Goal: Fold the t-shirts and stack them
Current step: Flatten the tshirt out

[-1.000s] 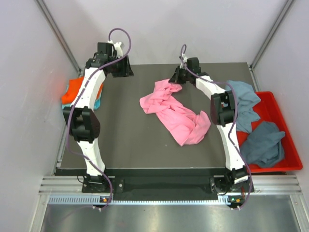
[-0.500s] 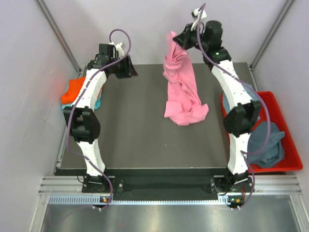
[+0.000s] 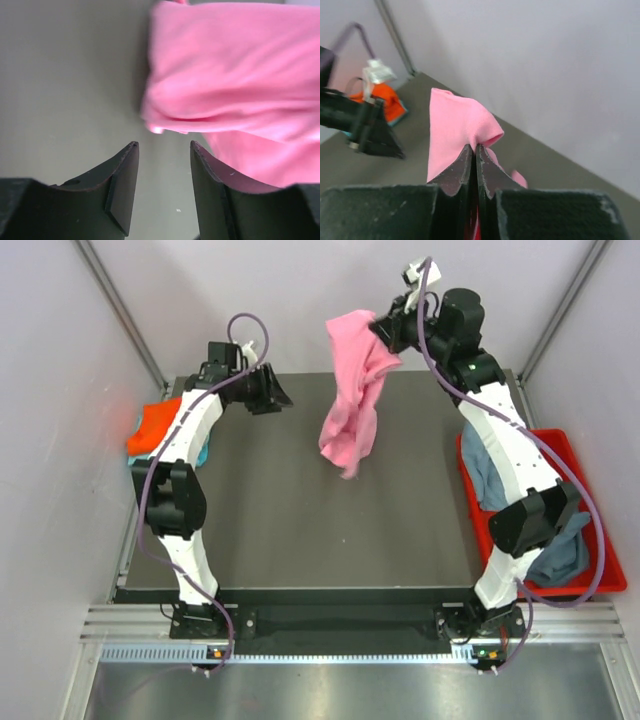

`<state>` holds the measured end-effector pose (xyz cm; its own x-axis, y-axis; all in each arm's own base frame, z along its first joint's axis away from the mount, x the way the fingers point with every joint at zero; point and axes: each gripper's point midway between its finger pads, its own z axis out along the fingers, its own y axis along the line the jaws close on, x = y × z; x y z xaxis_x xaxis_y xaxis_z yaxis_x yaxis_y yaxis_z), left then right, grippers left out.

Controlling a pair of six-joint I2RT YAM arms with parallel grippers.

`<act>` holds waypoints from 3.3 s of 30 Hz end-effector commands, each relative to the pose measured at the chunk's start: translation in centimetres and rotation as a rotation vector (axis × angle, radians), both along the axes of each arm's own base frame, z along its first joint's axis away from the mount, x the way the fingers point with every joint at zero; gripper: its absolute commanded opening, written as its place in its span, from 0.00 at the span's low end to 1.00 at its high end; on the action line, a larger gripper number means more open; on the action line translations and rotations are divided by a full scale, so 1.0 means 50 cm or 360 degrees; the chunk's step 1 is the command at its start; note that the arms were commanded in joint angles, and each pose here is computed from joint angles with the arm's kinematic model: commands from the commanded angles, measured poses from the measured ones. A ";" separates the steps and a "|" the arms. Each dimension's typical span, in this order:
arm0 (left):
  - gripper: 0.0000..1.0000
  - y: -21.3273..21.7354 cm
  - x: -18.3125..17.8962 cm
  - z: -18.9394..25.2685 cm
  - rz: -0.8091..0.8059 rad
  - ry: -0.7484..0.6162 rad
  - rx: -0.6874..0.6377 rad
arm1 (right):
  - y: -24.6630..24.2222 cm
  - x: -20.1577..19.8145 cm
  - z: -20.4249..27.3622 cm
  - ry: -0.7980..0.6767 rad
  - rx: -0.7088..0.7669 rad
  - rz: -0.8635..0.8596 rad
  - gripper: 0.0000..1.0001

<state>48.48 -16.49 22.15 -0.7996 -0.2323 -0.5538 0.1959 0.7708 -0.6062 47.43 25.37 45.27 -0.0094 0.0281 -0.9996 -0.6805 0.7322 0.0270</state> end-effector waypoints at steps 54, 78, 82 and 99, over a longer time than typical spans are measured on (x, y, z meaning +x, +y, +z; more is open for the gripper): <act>0.00 0.162 -0.020 0.380 0.0085 -0.1208 0.0876 | -0.301 0.022 0.098 -0.0142 0.0029 -0.0650 0.00; 0.00 0.126 -0.261 0.097 -0.0116 -0.0408 0.0619 | -0.264 -0.195 -0.218 0.0652 0.0079 -0.0513 0.00; 0.00 0.120 -0.153 -0.055 -0.0154 -0.0119 0.0671 | -0.248 -0.094 -0.313 0.0791 0.0077 -0.0497 0.00; 0.52 0.147 0.086 -0.118 0.0110 0.0000 0.0773 | -0.248 0.083 -0.504 0.0963 -0.0031 -0.0517 0.00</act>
<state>53.48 -9.89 9.88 -0.8479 0.0657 -0.5261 0.1742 0.9717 -0.1594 49.32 13.39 14.89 -0.6908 0.0935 -0.7170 -0.2388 0.9064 0.3484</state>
